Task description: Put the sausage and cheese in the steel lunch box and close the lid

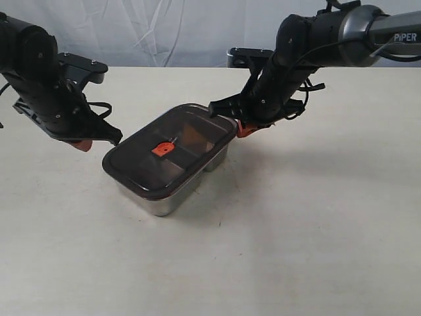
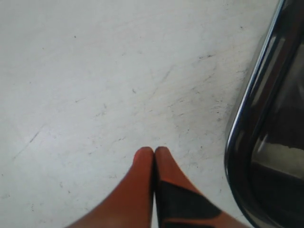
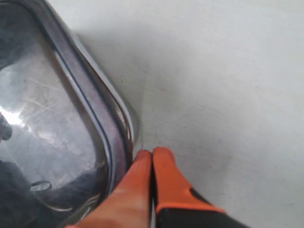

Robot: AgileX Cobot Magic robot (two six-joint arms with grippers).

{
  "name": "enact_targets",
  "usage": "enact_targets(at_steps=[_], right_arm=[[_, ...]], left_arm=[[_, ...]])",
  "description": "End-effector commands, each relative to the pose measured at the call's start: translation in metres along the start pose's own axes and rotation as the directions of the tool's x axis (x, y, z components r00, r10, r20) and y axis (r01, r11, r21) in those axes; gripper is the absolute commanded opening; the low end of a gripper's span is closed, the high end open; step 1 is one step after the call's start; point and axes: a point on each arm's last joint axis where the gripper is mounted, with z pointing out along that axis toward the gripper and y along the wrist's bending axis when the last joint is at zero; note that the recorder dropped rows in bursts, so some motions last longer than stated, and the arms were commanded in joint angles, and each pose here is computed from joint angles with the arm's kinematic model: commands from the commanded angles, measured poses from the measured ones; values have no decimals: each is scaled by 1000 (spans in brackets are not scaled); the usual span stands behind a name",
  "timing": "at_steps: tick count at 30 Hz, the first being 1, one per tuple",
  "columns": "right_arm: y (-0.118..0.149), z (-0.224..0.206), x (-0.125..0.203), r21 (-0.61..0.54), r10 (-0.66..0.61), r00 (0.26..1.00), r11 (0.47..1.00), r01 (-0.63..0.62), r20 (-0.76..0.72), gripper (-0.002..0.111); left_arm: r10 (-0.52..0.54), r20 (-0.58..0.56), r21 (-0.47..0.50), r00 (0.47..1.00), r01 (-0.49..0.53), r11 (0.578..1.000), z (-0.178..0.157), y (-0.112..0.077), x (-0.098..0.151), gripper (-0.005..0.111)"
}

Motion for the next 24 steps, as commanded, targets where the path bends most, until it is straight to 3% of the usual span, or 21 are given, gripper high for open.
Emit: enact_targets(at_steps=[1, 17, 24], right_arm=[[0, -2, -2, -5, 1, 1000, 1000, 0, 10, -1], [0, 7, -8, -2, -5, 1000, 1000, 5, 16, -1], [-9, 5, -5, 96, -30, 998, 995, 34, -49, -1]], left_arm=[[-2, 19, -2, 1000, 2, 1000, -2, 0, -1, 0], [-4, 19, -1, 1000, 4, 1000, -2, 0, -1, 0], [2, 19, -5, 1000, -1, 1000, -2, 0, -1, 0]])
